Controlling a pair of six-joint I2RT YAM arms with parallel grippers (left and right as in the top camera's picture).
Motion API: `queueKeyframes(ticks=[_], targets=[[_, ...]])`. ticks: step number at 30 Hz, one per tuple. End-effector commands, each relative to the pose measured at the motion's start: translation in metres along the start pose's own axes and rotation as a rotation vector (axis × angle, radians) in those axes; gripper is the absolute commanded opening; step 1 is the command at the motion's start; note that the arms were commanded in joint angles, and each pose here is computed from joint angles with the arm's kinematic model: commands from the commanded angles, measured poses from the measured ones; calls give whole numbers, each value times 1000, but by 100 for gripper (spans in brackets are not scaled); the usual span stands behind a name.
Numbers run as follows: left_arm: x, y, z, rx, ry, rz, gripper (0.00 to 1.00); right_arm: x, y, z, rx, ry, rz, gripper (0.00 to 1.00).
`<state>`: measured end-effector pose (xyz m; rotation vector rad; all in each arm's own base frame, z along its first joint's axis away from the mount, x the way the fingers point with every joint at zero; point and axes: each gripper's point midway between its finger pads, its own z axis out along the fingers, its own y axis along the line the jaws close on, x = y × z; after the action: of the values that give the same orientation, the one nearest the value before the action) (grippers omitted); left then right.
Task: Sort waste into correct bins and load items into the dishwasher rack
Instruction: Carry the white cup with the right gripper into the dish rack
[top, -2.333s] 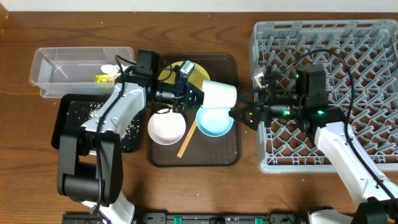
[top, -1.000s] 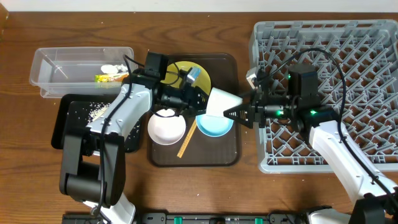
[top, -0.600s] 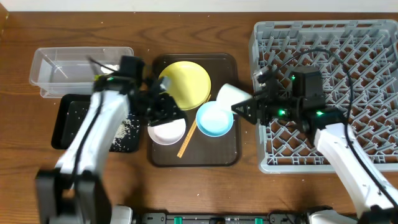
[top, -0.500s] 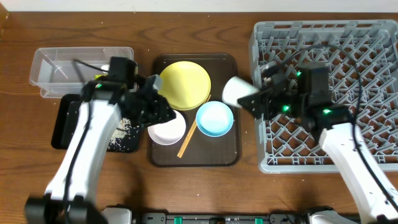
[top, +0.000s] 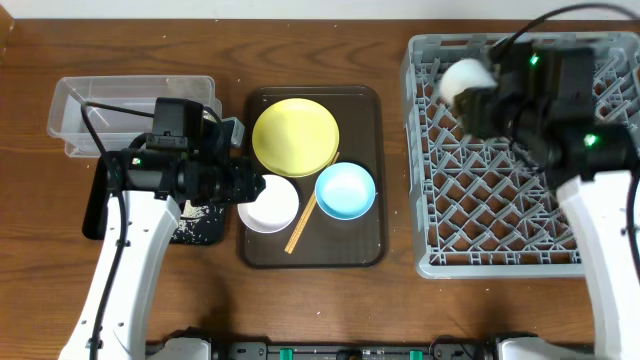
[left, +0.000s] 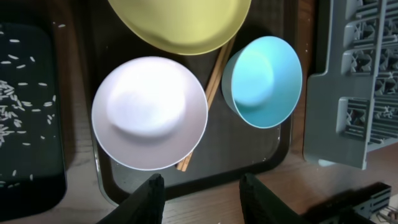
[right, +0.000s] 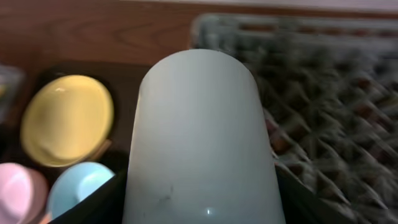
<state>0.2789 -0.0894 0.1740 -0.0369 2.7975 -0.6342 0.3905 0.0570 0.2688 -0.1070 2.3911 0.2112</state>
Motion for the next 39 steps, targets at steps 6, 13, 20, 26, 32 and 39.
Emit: queueKeyframes(ticks=[6, 13, 20, 26, 32, 39], targets=[[-3, 1, -3, -13, -11, 12, 42, -30, -65, 29, 182, 111, 99, 1], [-3, 1, -3, -13, -11, -3, 42, -26, -109, 79, 286, 252, 169, 1], [-3, 2, -3, -13, -11, -6, 43, -11, -131, 117, 324, 308, 202, 1], [-3, 2, -3, -13, -10, -7, 42, 0, -135, 136, 325, 343, 206, 1], [-1, 2, -3, -14, -4, -9, 43, -7, -135, 141, 315, 313, 204, 1], [-1, 2, -3, -14, -4, -9, 42, -8, -130, 143, 287, 309, 209, 6]])
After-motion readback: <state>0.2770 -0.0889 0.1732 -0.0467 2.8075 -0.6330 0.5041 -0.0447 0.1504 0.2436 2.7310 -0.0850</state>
